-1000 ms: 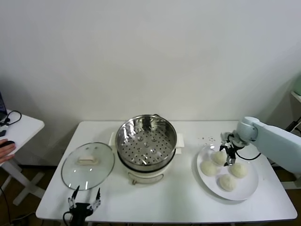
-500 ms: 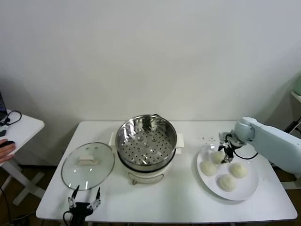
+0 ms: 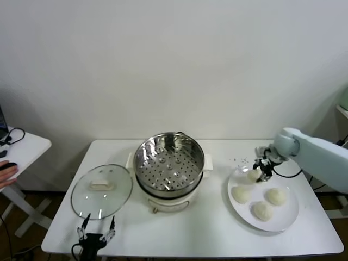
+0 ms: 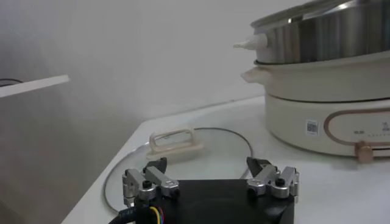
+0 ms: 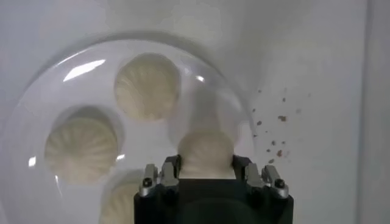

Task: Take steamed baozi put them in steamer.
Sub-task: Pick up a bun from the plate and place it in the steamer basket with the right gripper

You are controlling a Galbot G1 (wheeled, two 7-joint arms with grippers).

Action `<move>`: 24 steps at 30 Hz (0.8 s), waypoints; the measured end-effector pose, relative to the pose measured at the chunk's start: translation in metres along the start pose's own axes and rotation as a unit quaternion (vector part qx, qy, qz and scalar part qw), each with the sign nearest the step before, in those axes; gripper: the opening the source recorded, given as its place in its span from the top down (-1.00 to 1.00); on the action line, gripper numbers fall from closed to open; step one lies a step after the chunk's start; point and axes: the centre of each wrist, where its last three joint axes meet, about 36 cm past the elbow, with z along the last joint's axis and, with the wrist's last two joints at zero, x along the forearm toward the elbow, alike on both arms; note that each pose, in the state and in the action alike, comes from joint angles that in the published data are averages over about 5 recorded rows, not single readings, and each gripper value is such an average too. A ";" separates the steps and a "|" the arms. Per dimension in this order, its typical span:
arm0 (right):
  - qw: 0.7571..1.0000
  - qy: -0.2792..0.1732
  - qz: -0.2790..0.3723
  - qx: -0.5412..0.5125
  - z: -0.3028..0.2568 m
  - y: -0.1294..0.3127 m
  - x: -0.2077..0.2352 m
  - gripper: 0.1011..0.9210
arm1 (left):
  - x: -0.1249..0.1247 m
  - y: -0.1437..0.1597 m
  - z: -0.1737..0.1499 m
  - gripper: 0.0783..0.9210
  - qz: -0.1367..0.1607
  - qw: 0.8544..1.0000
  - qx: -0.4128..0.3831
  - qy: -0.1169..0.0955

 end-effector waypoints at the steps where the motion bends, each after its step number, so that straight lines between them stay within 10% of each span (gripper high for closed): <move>1: 1.000 -0.003 0.004 0.009 -0.005 -0.004 0.012 -0.18 | 0.000 0.000 0.000 -0.77 0.000 1.000 0.000 0.000; 13: 0.978 -0.045 0.080 0.186 -0.099 -0.046 0.143 -0.19 | 0.000 -0.001 -0.003 -0.77 0.000 1.000 0.000 -0.004; 24: 0.898 -0.084 0.098 0.421 -0.200 -0.059 0.171 -0.20 | -0.001 0.000 -0.002 -0.77 -0.002 1.000 -0.001 -0.004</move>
